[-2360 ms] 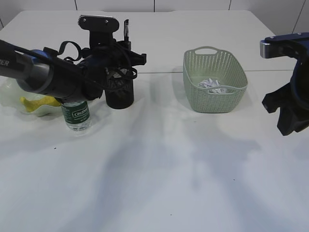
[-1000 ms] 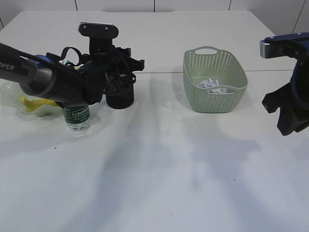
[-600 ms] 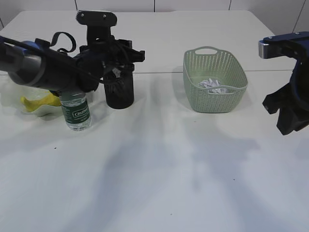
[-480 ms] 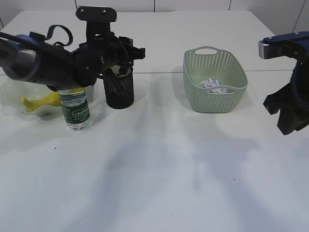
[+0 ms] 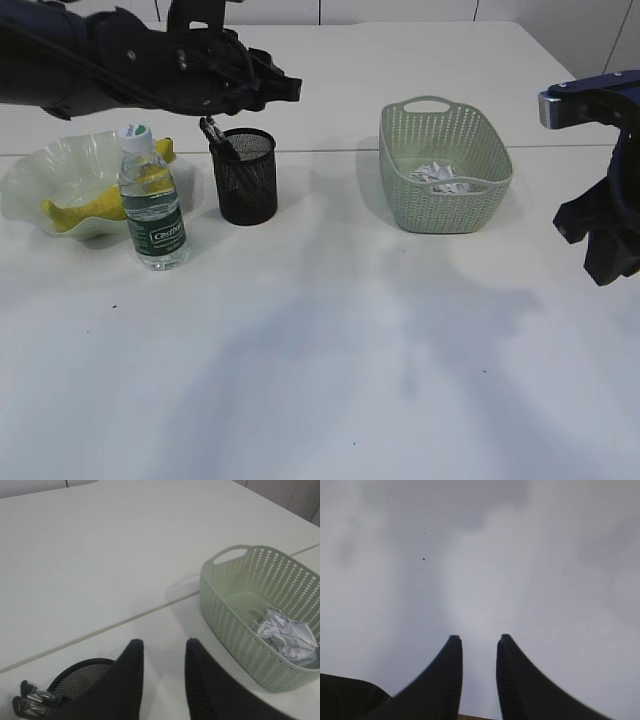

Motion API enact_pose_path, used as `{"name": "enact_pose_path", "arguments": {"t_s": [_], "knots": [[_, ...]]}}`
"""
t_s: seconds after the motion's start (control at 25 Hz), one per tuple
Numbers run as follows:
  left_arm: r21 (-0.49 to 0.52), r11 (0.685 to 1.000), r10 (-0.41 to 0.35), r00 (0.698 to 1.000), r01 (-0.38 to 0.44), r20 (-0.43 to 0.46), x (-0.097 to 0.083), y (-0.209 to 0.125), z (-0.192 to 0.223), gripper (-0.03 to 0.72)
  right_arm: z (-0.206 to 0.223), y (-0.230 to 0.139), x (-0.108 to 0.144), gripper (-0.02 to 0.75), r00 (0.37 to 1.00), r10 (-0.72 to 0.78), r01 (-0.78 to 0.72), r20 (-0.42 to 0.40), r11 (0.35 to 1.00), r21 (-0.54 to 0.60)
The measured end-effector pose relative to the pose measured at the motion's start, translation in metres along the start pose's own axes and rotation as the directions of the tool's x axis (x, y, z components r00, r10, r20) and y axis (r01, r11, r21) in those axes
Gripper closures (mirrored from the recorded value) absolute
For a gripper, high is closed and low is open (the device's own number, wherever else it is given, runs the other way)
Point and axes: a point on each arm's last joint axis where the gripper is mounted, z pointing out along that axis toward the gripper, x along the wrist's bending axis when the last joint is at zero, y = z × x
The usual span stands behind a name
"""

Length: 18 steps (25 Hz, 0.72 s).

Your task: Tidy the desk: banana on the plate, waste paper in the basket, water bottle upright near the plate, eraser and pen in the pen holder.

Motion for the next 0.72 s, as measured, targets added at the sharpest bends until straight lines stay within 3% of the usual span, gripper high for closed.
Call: {"name": "enact_pose_path", "arguments": {"t_s": [0.2,0.36,0.56,0.64,0.72], "knots": [[0.101,0.995,-0.001,0.999,-0.004,0.049,0.005,0.018,-0.028,0.487,0.0,0.0,0.002,0.559,1.0,-0.017,0.017,-0.024,1.0,0.001],[0.251,0.968,-0.048,0.997,0.033,0.053,0.029,0.022,-0.051,0.487,0.0,0.0,0.004,0.559,0.999,-0.03,0.03,-0.042,1.0,-0.002],[0.426,0.875,-0.225,0.972,0.231,-0.065,0.086,0.023,-0.09,0.487,0.0,0.004,0.005,0.559,0.998,-0.026,0.024,-0.056,0.999,-0.047],[0.479,0.829,-0.263,0.957,0.288,-0.119,0.108,0.022,-0.107,0.487,-0.001,0.007,0.006,0.559,0.997,-0.021,0.015,-0.07,0.997,-0.076],[0.502,0.803,-0.272,0.947,0.322,-0.172,0.128,0.022,-0.123,0.487,-0.001,0.009,0.007,0.559,0.997,-0.017,0.01,-0.077,0.995,-0.099]]}}
